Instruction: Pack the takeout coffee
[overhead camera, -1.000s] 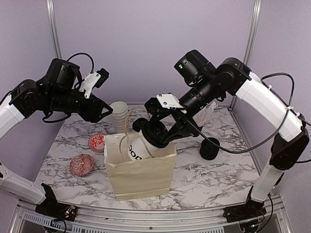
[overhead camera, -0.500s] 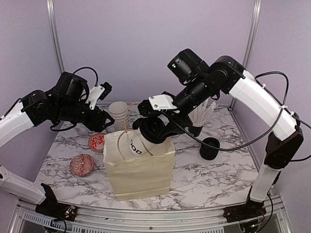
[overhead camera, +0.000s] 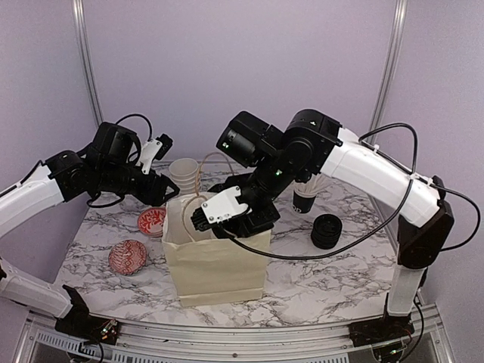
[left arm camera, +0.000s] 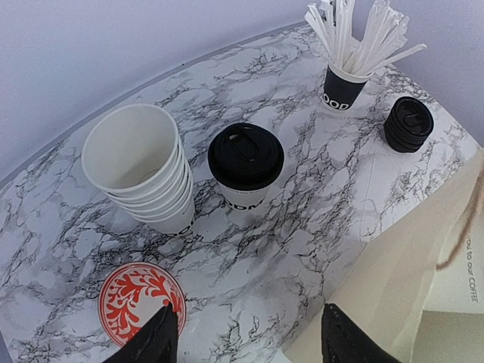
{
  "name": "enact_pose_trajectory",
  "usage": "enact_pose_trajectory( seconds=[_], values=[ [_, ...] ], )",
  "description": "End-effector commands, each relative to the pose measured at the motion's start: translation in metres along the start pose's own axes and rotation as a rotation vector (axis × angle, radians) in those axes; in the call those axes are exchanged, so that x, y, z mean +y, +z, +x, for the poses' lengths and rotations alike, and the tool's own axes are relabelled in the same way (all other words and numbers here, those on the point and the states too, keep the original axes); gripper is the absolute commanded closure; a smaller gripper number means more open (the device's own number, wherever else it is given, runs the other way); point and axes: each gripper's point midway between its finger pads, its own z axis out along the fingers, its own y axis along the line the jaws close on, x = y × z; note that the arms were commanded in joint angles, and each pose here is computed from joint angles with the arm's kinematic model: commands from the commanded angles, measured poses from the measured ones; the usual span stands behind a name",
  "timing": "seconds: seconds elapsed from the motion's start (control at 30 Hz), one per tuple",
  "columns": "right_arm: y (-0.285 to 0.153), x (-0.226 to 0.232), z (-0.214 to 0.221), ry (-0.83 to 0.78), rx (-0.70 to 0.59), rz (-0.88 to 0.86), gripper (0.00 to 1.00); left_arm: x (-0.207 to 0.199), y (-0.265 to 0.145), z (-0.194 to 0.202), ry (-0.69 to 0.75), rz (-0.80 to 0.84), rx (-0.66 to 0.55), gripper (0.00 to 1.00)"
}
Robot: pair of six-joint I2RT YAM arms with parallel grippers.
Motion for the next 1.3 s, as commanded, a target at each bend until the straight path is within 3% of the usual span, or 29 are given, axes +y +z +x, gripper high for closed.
enact_pose_trajectory(
  seconds=[0.0, 0.13, 0.3, 0.7, 0.83, 1.0, 1.1, 1.27],
  values=[
    [-0.002, -0.037, 0.03, 0.001, 0.148, 0.14, 0.4, -0.01, 0.002, -0.002, 0.011, 0.089, -0.036, 0.35],
    [0.001, -0.043, 0.033, 0.006, 0.168, 0.163, 0.4, -0.024, 0.007, 0.005, 0.013, 0.173, -0.022, 0.35],
    [0.002, -0.015, 0.017, 0.001, 0.122, 0.08, 0.4, -0.031, 0.008, 0.008, 0.005, 0.211, -0.029, 0.35],
    [-0.015, 0.046, -0.017, -0.068, 0.062, 0.015, 0.39, 0.001, 0.016, -0.023, 0.011, 0.033, -0.073, 0.35],
    [-0.016, 0.049, -0.018, -0.071, 0.065, 0.02, 0.39, 0.0, 0.02, -0.064, 0.012, 0.034, -0.132, 0.35],
    [-0.021, 0.051, -0.017, -0.055, 0.057, 0.022, 0.39, -0.043, -0.005, -0.109, 0.171, 0.262, -0.254, 0.35],
    [-0.029, 0.052, -0.017, -0.059, 0.043, 0.032, 0.39, -0.088, -0.037, -0.112, 0.326, 0.518, -0.367, 0.34],
    [-0.031, 0.054, -0.017, -0.066, 0.034, 0.025, 0.39, -0.119, -0.035, -0.113, 0.38, 0.724, -0.382, 0.32]
  ],
)
